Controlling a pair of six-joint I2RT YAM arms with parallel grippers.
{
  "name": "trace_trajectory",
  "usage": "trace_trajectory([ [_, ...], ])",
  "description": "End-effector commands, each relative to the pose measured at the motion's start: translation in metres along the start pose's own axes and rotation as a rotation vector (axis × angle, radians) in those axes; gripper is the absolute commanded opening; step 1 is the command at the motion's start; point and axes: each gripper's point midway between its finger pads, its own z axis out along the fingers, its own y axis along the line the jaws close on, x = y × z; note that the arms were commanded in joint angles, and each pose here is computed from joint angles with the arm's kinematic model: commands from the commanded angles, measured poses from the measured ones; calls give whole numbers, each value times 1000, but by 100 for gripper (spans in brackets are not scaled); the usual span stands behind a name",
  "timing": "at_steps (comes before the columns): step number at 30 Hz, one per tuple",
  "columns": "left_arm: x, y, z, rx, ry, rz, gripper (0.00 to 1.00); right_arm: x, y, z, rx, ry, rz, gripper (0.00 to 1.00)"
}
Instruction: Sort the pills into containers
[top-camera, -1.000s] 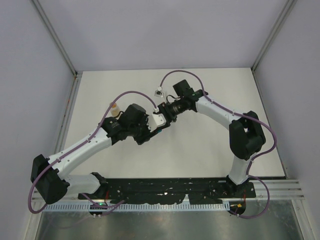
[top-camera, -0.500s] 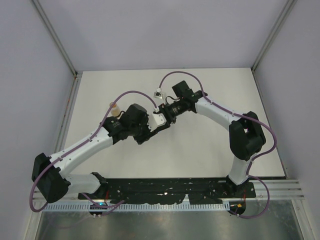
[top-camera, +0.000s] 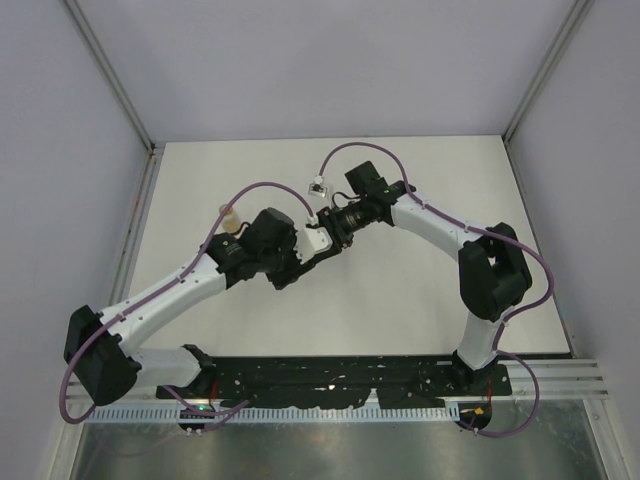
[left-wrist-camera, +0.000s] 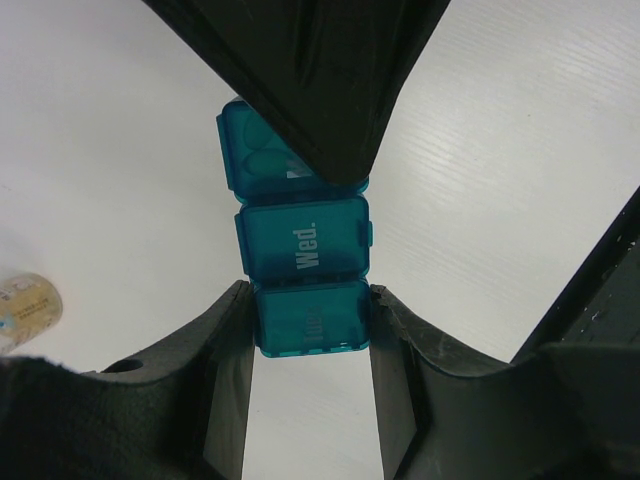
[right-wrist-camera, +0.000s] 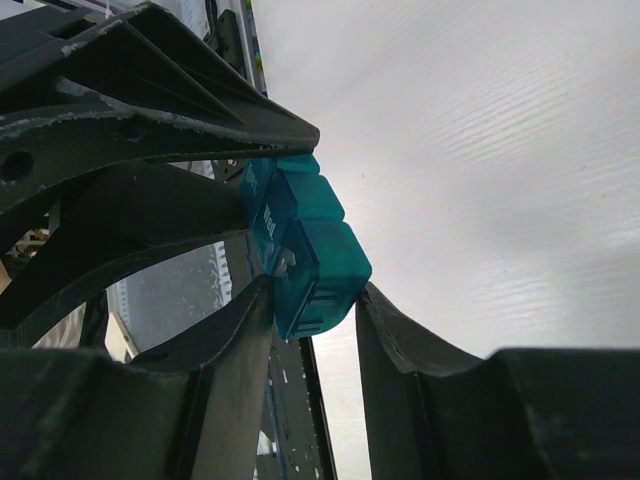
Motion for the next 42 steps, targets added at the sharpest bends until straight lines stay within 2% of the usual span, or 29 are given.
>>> trace_trajectory([
  [1,-24,7,-2,-25,-71,-7,0,-11,21,-4,-39,-29,-70,40],
  [4,-23,8,-1,-28,-65,-11,0,-11,21,-4,-41,-28,-66,36],
  [9,-24,8,1,-29,-61,-16,0,-12,21,-3,-49,-28,-55,19],
  [11,-25,8,1,-29,-61,-16,0,-13,21,-3,-49,-31,-56,17],
  [14,-24,9,1,-33,-63,-17,0,-13,21,-3,-49,-31,-51,23],
  [15,-25,9,0,-34,-67,-16,0,-13,22,-2,-50,-31,-50,30],
  [18,-27,8,-2,-32,-75,-18,0,-15,21,-3,-43,-37,-43,42],
  [25,-30,8,-2,-25,-75,-21,0,-16,18,0,-41,-36,-38,55],
  [33,-32,9,-3,-26,-78,-21,0,-15,19,4,-46,-27,-38,56],
  [42,-33,9,-4,-26,-82,-23,0,-11,17,10,-51,-11,-26,50],
])
